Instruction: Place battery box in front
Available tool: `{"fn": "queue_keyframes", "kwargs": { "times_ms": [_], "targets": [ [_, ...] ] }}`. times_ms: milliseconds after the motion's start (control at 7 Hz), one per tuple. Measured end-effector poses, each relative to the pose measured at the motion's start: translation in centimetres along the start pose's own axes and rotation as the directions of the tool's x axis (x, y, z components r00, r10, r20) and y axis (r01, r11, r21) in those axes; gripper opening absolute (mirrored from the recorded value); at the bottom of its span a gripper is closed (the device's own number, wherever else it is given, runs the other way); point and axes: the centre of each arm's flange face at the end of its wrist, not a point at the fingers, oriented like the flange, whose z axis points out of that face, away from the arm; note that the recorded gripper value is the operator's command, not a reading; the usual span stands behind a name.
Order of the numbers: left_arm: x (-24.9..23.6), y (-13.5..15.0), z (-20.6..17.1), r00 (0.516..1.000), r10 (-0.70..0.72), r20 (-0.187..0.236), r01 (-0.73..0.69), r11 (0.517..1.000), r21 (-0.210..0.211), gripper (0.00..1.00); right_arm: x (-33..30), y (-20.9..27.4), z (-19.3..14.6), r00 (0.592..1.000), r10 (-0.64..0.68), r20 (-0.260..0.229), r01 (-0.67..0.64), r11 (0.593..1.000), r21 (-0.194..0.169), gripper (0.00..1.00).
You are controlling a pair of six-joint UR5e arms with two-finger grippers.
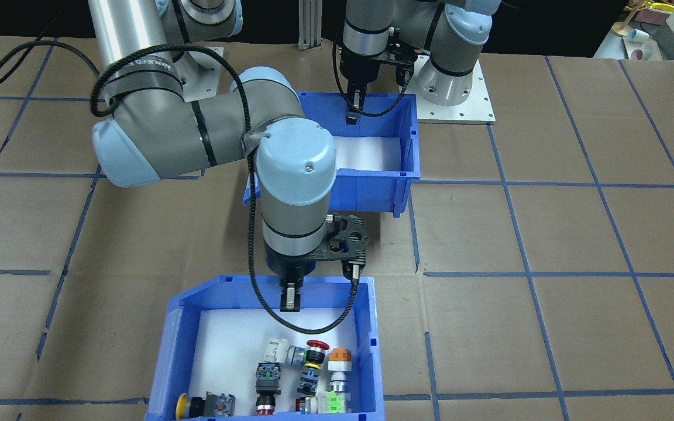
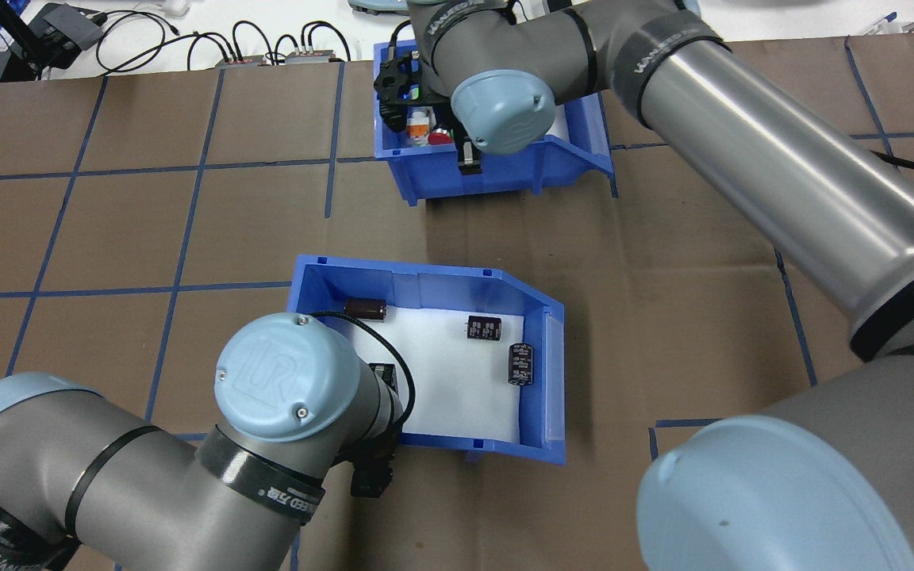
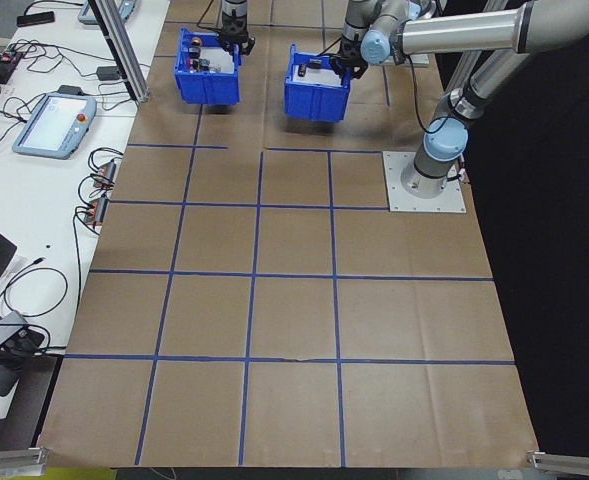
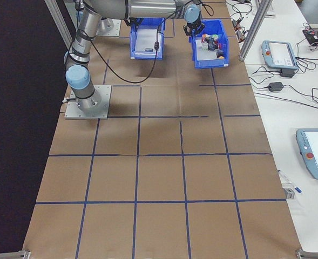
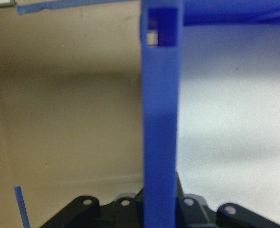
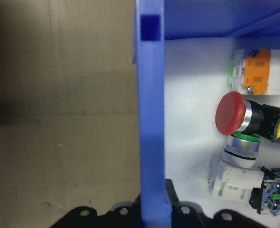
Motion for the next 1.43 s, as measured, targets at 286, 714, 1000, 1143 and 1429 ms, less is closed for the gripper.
{"fn": "queue_keyframes", "kwargs": {
  "times_ms": [286,714,1000,1143,1429],
  "targets": [
    [0.8,-1.2,-0.3,1.0,0.02,-0.002,-0.02,1.0,0.001,0.0,2.5,7.6,-2.2,0.999,0.028,-0.021,-0.028,1.0,-0.008,0.01],
    [6.8,-7.3,-1.0,0.999,0.025,-0.02,-0.025,1.0,-0.012,0.0,2.3,19.4,-3.9,1.0,0.019,-0.008,-0.019,1.0,-0.025,0.01],
    [13.4,-9.3,-1.6,0.999,0.03,-0.025,-0.031,0.999,-0.036,0.0,0.6,25.6,-4.0,1.0,0.019,0.016,-0.019,0.999,-0.036,0.01],
    [17.5,-9.2,-1.4,0.999,0.033,-0.022,-0.034,0.998,-0.043,0.0,-0.5,27.6,-4.0,1.0,0.008,0.028,-0.007,0.999,-0.039,0.01],
    [24.9,-7.9,-0.3,0.999,0.027,-0.019,-0.029,0.994,-0.105,0.0,-3.4,30.8,-4.1,0.999,-0.018,0.049,0.019,1.0,-0.022,0.01]
  ]
}}
